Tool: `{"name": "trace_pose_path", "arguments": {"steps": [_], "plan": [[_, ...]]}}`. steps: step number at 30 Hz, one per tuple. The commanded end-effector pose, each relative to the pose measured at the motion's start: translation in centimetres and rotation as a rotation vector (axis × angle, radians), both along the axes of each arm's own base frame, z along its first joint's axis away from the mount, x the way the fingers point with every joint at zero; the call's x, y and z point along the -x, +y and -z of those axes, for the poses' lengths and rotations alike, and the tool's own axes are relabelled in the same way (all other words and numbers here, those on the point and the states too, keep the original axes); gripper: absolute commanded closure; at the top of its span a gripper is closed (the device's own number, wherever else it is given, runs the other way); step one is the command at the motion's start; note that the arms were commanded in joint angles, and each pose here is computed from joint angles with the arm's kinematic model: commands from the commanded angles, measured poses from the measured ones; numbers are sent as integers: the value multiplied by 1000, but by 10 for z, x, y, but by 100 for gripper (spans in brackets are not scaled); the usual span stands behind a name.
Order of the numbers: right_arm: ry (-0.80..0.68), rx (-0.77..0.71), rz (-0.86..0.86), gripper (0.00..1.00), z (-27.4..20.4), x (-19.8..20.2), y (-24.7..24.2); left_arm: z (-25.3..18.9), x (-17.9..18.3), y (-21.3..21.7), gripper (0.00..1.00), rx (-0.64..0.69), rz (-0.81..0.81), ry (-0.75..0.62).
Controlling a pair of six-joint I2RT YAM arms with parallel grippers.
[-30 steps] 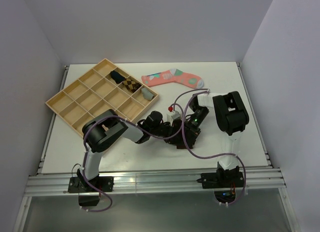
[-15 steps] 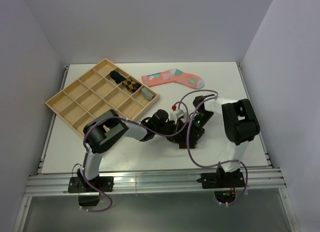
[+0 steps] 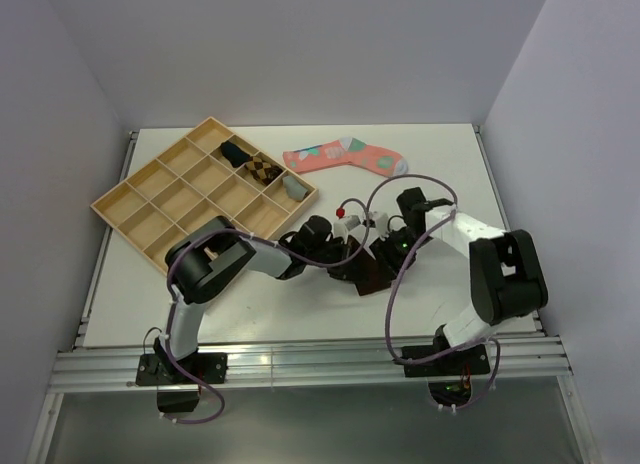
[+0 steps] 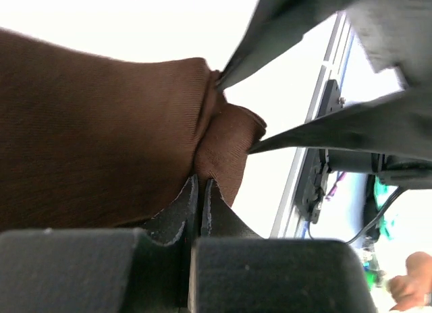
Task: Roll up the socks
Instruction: Roll the sock at the center of the board.
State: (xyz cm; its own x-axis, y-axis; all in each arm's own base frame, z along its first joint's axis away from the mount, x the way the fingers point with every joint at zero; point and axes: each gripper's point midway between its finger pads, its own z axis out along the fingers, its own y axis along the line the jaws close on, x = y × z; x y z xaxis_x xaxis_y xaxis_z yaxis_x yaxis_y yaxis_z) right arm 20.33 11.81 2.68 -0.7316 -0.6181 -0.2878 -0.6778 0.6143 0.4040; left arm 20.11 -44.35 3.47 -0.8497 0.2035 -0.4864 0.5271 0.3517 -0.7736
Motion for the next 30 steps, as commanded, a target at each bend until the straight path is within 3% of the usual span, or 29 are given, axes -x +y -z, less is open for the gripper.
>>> {"name": "trace_pose_path", "arguments": {"steps": [1,11,21,30], "plan": [[-232,-96,-70,46,-21,-31,11,47,20,25,100,-170,-28,181],[-515,-110,-137,45,-46,-30,-1,43,22,27,100,-183,23,279],[-611,-150,-433,44,-45,8,4,43,12,41,100,-285,67,393],[-634,-128,-601,43,-29,28,26,52,6,38,100,-325,96,433]]}}
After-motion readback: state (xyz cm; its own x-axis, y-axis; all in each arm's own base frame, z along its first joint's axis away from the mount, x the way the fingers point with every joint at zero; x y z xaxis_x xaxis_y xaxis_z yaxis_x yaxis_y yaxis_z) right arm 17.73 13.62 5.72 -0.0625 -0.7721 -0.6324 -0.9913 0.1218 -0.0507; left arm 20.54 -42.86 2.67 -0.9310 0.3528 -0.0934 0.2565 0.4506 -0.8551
